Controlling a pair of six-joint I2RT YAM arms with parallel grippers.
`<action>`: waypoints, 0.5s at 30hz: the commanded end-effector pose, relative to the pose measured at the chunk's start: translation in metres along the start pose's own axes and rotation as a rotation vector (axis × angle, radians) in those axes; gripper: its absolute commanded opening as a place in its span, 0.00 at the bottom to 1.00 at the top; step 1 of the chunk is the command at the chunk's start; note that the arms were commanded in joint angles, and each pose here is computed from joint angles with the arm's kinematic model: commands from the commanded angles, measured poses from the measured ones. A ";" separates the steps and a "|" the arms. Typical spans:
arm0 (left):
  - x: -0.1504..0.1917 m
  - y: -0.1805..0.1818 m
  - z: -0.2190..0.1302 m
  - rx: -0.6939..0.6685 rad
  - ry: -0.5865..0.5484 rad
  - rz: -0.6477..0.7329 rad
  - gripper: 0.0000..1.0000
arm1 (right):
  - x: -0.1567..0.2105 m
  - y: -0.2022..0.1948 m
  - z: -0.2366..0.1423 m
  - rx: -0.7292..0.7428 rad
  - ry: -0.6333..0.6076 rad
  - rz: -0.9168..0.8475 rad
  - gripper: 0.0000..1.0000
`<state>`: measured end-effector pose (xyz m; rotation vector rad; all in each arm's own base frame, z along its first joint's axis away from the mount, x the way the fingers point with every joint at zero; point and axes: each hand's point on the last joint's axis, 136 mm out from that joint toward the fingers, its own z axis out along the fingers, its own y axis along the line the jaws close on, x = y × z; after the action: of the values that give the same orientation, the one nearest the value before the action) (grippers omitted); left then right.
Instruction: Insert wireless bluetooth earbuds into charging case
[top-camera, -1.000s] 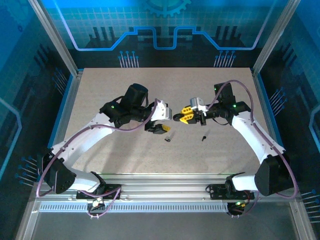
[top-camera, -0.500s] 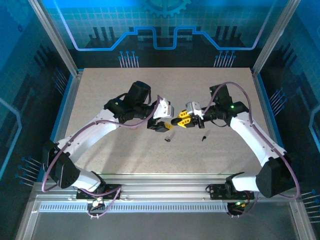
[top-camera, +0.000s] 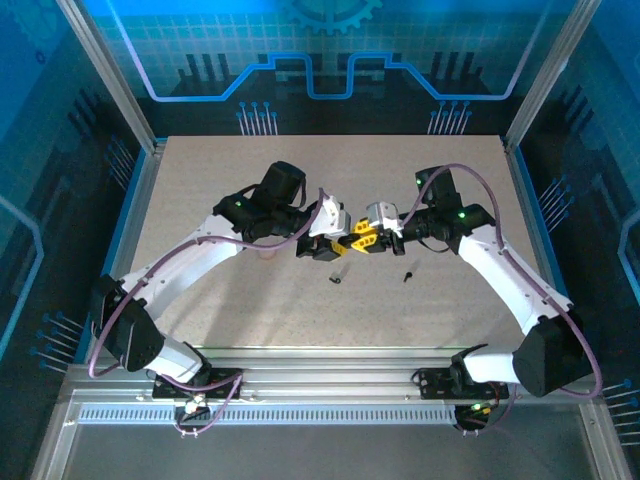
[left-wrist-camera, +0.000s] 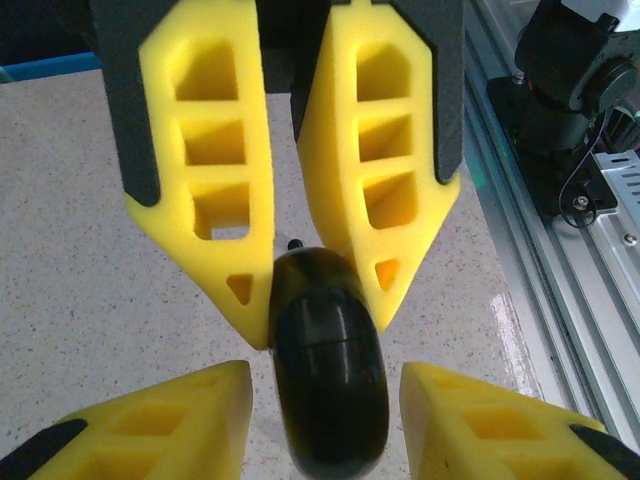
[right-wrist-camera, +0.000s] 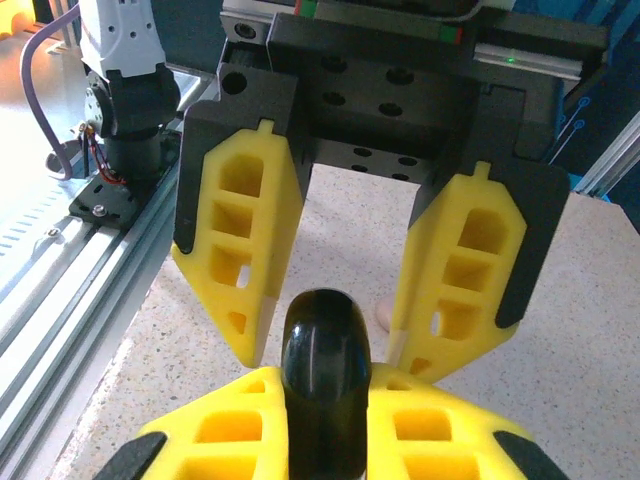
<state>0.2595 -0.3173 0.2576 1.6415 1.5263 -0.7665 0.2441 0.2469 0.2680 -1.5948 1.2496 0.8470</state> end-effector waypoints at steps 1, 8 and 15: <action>-0.008 0.000 -0.003 0.018 -0.016 0.031 0.38 | -0.019 0.000 -0.002 0.007 -0.021 -0.041 0.05; -0.012 0.000 -0.005 0.021 -0.020 0.034 0.25 | -0.019 0.001 -0.002 0.010 -0.009 -0.038 0.05; -0.018 -0.003 -0.010 0.011 -0.049 0.050 0.18 | -0.015 -0.002 -0.010 0.064 -0.011 -0.003 0.26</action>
<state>0.2604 -0.3176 0.2604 1.6563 1.5069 -0.7587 0.2441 0.2464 0.2721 -1.5727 1.2890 0.8234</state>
